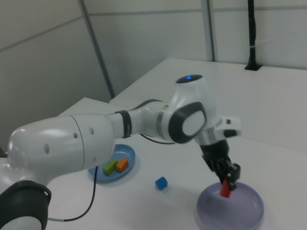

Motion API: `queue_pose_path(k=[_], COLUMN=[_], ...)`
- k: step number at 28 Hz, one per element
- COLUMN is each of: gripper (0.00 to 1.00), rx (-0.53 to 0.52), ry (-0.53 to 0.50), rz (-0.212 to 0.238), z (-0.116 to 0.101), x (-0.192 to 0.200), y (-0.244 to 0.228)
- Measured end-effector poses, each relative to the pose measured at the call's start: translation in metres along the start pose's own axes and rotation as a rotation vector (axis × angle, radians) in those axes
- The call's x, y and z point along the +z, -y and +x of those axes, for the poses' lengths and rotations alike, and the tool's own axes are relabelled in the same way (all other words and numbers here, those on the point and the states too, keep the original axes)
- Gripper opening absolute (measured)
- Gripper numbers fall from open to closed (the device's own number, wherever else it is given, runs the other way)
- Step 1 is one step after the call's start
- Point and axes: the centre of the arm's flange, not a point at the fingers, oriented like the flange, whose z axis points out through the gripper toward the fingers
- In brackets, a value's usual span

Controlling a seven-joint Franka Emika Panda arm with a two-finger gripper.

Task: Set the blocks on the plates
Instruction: 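Carry the red cylinder onto the lavender plate and release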

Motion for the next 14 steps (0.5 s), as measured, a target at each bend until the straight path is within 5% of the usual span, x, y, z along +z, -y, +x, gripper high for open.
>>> queue_pose_path(k=[4,14], gripper=[0.37,0.73], rx=[-0.013,-0.074], ry=[0.022,0.04], rz=[-0.022,-0.058], z=[0.0,0.001], x=[0.016,0.047], y=[-0.019,0.007])
